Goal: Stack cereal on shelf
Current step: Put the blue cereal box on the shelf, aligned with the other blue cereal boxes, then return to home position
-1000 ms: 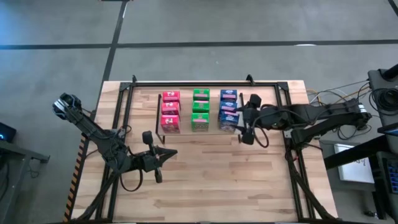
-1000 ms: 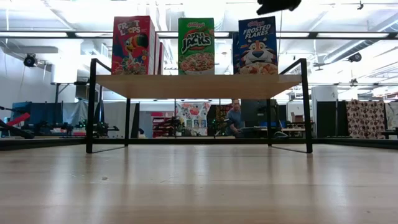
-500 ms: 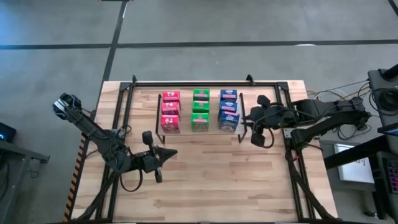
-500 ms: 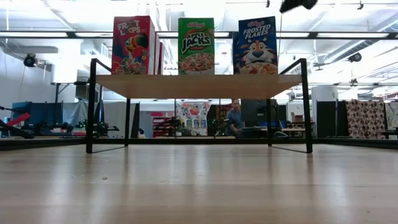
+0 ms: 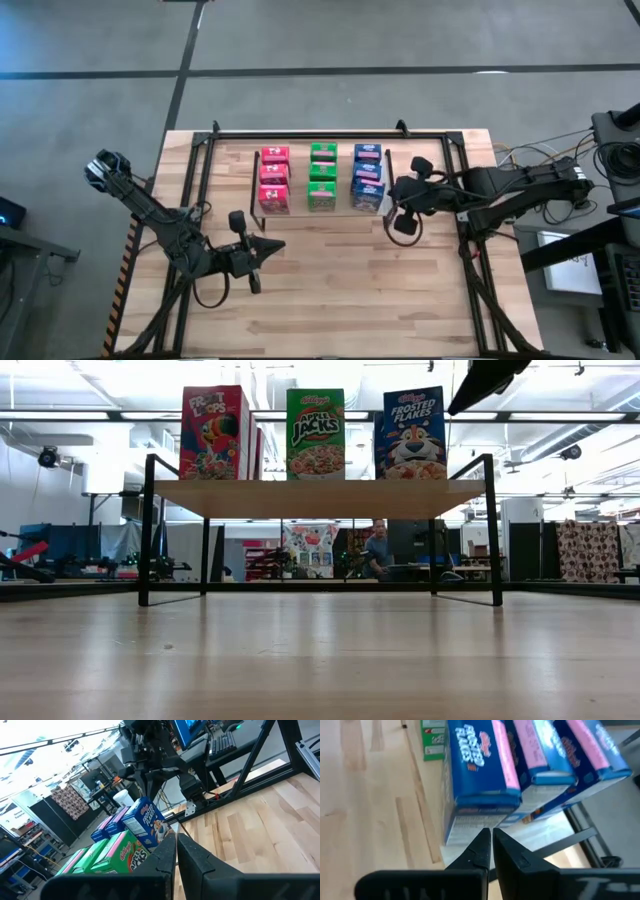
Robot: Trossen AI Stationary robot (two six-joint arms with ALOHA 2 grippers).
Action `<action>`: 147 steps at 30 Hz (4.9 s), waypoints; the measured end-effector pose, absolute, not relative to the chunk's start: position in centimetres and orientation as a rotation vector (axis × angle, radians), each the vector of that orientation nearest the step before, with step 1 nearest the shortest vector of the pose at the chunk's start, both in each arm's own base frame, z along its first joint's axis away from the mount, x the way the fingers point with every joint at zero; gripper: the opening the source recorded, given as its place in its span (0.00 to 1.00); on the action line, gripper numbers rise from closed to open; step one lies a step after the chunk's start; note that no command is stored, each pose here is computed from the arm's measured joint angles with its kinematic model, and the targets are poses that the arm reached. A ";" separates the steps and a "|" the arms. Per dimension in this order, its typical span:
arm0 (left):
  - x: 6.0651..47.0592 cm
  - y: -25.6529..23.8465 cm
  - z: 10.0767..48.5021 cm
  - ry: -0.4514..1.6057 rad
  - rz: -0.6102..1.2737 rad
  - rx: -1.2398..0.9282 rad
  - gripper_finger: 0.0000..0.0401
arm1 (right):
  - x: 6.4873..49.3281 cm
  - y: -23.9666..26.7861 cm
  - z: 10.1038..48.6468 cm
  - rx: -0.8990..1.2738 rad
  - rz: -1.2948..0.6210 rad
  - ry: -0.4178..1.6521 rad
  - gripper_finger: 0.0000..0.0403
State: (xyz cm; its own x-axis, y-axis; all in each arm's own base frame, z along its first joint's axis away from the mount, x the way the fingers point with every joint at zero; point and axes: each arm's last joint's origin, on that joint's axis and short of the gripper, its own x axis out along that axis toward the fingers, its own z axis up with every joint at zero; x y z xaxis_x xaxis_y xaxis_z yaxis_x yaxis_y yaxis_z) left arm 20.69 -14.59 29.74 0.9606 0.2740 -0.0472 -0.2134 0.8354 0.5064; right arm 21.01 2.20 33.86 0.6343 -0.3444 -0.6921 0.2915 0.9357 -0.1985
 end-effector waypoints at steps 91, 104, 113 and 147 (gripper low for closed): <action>19.8 -13.6 29.9 0.213 0.370 0.700 0.00 | 34.2 1.9 39.7 0.179 -0.590 0.879 0.02; 19.8 -13.6 29.8 0.218 0.369 0.699 0.00 | 35.1 2.1 39.0 0.175 -0.575 0.951 0.02; 19.8 -13.6 29.8 0.218 0.369 0.698 0.00 | 34.9 2.1 38.8 0.166 -0.579 0.976 0.02; 19.3 -13.7 29.8 0.225 0.348 0.712 0.00 | 34.4 3.1 40.2 0.064 -0.497 0.962 0.02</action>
State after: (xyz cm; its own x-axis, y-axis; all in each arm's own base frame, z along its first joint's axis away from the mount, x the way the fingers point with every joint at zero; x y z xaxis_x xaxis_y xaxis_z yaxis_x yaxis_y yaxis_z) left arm 19.29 -13.71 29.77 0.9187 0.3861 -0.0837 -0.2344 0.7032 0.6712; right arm 34.40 3.13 40.23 0.4693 -0.3767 -0.7986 0.4329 0.8865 -0.1638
